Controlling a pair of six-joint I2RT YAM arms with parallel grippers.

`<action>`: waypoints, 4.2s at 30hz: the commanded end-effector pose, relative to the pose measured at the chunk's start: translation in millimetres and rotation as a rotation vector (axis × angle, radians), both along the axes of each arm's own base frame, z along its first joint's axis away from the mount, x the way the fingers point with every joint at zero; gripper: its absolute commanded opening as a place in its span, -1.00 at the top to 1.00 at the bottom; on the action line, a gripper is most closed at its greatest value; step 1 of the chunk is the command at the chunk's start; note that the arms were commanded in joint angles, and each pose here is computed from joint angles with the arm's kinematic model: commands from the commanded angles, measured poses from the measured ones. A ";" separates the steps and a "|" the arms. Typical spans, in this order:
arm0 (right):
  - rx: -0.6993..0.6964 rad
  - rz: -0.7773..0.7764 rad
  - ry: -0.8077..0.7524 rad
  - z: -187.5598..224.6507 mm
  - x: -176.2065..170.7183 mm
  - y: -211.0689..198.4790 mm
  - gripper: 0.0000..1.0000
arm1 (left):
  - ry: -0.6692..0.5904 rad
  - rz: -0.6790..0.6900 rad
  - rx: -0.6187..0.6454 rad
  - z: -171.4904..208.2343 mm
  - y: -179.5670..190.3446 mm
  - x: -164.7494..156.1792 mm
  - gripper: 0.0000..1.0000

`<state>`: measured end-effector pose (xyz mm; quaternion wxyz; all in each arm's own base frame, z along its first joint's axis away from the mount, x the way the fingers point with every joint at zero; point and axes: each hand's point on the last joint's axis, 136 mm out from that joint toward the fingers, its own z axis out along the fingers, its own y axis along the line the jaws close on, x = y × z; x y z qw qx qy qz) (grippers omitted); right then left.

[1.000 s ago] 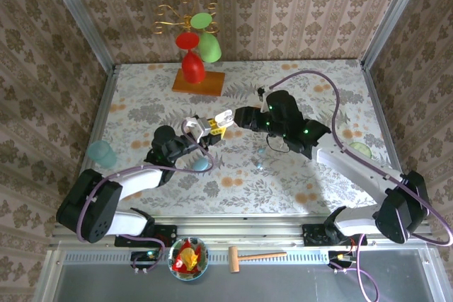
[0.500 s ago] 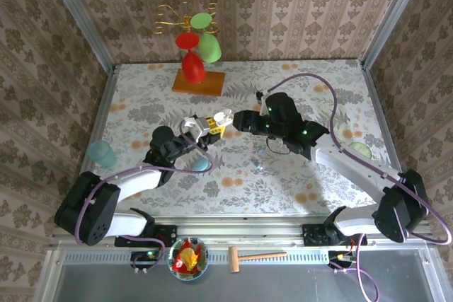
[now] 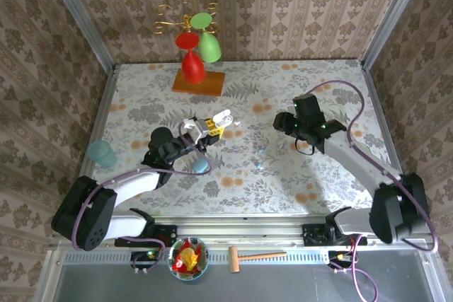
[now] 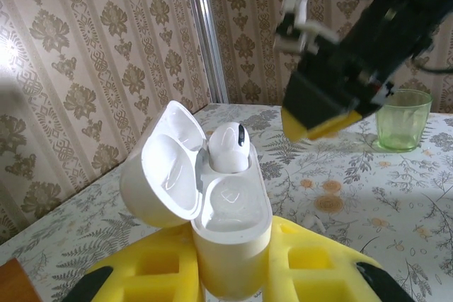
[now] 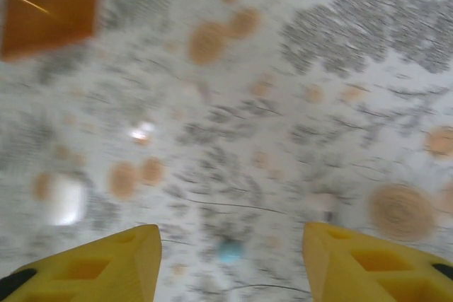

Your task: Insert wireless bluetooth earbuds into charging case

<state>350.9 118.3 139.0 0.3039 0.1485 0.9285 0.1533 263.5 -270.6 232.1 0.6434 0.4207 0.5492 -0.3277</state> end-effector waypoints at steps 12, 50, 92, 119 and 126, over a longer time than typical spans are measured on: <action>-0.227 0.059 0.384 -104.0 -12.9 -16.6 0.36 | -0.031 0.003 0.016 0.8 5.5 -5.3 0.92; -0.172 0.106 0.408 -127.7 17.3 7.4 0.44 | -0.026 0.008 0.019 -2.5 7.4 -7.9 0.92; -0.172 0.187 0.448 -124.3 -59.3 30.0 0.23 | -0.018 -0.019 0.027 -3.5 -3.1 -6.7 0.92; -0.281 0.410 0.691 -115.8 -35.7 26.8 0.15 | -0.027 -0.001 0.059 -7.3 -0.4 -8.8 0.92; -0.274 0.410 0.721 -126.2 -40.2 27.2 0.28 | -0.027 0.001 0.065 -9.7 -0.7 -7.6 0.91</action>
